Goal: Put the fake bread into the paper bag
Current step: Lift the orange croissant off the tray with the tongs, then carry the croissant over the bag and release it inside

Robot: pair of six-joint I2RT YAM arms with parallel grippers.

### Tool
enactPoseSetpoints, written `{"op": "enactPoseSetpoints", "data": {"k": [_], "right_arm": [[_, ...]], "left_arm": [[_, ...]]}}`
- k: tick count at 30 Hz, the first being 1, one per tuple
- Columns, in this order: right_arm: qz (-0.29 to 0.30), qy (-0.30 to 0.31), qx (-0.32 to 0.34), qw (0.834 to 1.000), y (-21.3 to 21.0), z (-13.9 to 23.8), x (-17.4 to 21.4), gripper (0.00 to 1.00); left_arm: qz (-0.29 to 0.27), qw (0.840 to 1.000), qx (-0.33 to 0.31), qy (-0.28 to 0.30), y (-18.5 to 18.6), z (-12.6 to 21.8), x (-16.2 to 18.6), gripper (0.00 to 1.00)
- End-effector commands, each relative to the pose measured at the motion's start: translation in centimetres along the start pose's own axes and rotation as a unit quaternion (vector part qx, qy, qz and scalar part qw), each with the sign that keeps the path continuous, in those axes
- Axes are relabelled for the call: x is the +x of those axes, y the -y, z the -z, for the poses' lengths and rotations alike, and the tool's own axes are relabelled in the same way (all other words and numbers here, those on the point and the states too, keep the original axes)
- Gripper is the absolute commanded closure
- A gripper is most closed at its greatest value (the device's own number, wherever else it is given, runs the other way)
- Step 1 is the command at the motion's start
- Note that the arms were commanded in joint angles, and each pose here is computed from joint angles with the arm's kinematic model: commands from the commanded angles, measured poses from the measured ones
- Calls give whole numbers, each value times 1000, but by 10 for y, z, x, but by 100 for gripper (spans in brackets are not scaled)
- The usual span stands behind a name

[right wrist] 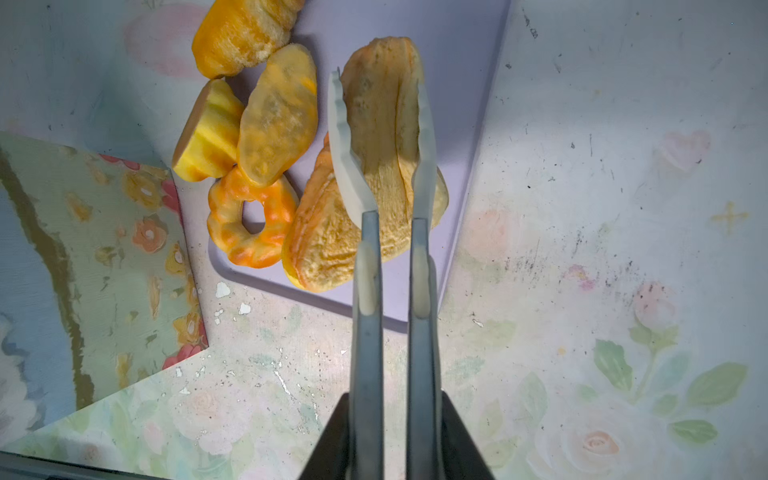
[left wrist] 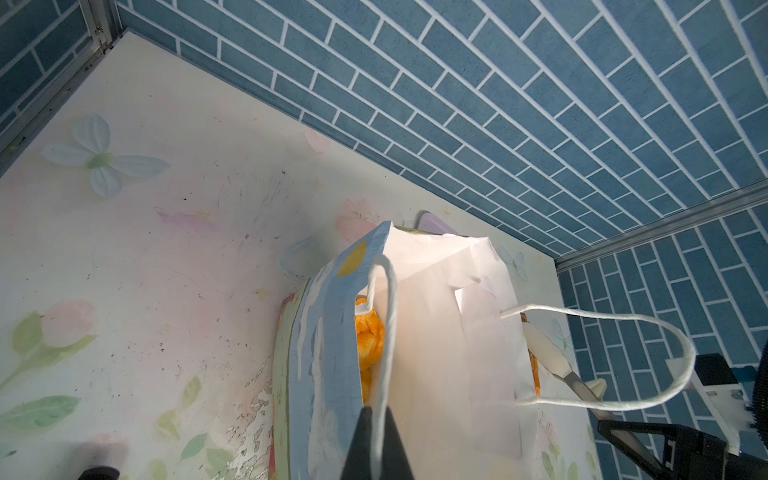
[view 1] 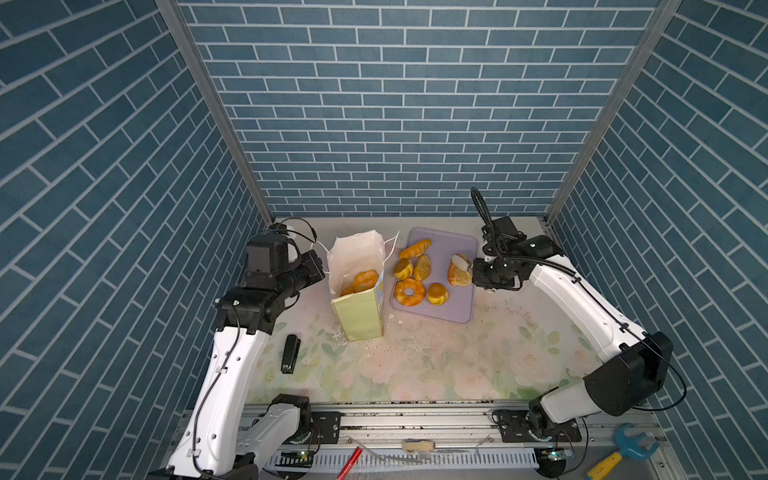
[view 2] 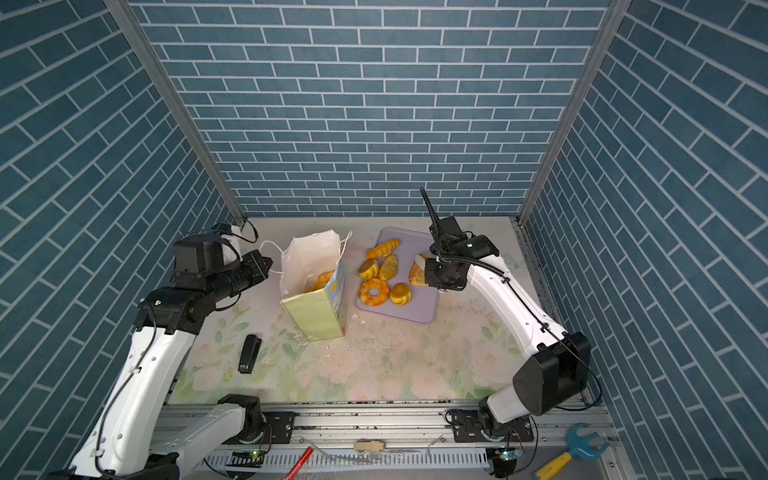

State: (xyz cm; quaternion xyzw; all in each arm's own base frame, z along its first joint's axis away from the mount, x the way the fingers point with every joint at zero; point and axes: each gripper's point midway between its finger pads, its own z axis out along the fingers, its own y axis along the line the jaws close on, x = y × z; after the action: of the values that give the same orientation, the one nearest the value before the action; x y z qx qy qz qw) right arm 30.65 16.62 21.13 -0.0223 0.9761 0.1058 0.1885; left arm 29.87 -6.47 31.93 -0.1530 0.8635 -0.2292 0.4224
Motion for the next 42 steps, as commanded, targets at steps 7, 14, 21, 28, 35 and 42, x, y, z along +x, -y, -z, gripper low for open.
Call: {"op": "enactPoseSetpoints", "data": {"k": [7, 14, 21, 28, 35, 42], "right_arm": [[29, 106, -72, 991, -29, 67, -39, 82], [45, 144, -120, 981, -47, 103, -48, 82], [65, 196, -170, 964, -65, 150, -57, 83], [135, 247, -215, 935, -105, 210, -66, 83], [250, 234, -242, 908, -174, 217, -55, 83], [322, 191, -255, 891, -233, 183, -26, 82]], "left_arm": [[-3, 1000, -3, -3, -3, 0, 4, 100], [-3, 1000, -2, -3, -2, 0, 4, 100], [-3, 1000, 1, -3, -1, 0, 4, 100], [-1, 1000, 1, -3, -1, 1, 4, 100], [3, 1000, 2, -4, -1, 1, 4, 100], [2, 1000, 0, -3, -1, 3, 4, 100]]}}
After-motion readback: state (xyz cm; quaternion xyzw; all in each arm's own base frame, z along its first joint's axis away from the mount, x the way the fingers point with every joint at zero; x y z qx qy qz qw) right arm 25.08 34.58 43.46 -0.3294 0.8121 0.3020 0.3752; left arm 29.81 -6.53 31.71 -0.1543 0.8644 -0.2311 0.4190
